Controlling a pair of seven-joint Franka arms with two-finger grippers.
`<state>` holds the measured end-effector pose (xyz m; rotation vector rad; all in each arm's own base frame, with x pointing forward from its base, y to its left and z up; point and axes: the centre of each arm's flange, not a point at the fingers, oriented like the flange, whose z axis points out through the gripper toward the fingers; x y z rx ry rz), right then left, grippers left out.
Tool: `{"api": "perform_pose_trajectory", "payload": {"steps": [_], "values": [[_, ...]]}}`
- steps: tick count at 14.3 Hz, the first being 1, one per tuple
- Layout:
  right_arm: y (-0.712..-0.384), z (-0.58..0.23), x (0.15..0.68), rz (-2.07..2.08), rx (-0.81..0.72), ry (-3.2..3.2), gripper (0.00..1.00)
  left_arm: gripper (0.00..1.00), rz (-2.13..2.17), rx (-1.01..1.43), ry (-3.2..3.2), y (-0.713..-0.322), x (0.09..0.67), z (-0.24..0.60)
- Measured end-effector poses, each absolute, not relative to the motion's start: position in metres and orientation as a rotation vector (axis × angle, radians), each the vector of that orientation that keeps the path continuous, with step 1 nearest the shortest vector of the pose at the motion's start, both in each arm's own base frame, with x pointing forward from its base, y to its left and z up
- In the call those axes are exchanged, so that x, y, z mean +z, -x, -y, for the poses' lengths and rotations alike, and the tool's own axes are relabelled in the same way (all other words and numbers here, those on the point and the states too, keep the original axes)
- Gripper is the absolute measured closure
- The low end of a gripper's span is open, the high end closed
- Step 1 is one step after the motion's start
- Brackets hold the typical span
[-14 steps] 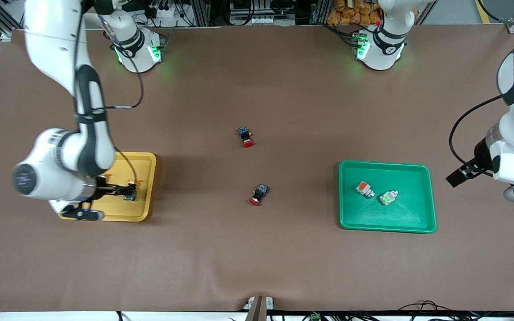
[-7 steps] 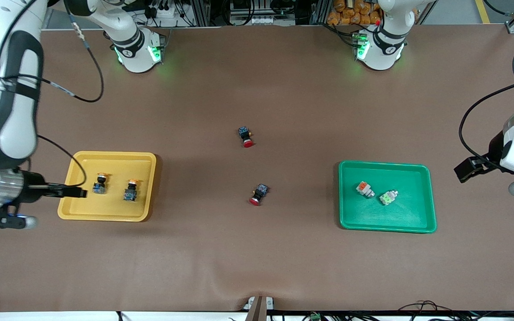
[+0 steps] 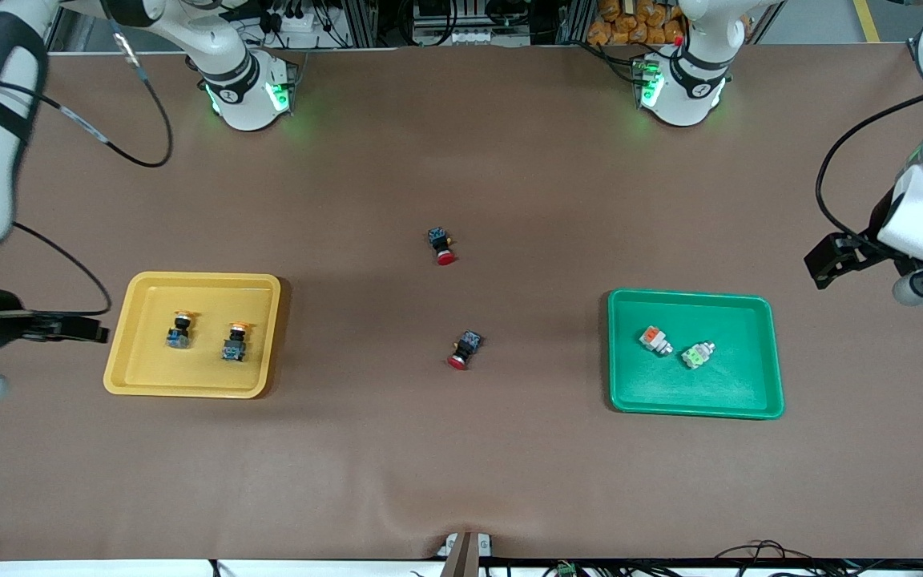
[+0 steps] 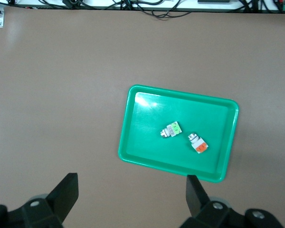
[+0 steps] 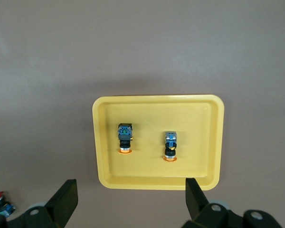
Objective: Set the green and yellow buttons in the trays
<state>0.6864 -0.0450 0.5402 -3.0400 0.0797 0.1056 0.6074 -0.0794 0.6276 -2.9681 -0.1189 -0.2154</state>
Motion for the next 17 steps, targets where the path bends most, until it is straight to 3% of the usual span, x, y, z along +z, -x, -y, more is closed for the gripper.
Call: {"api": "perform_pose_trajectory", "payload": {"steps": [7, 12, 17], "values": [[-0.625, 0.060, 0.651, -0.121, 0.043, 3.010, 0.00, 0.00, 0.097, -0.068, 3.067, -0.561, 0.648, 0.010], [-0.600, 0.050, 0.658, -0.189, 0.179, 3.043, 0.00, 0.00, 0.097, 0.004, 3.101, -0.553, 0.644, 0.026], [-0.557, 0.014, 0.649, -0.143, 0.052, 3.085, 0.00, 0.00, 0.068, 0.034, 3.100, -0.540, 0.636, 0.042]]}}
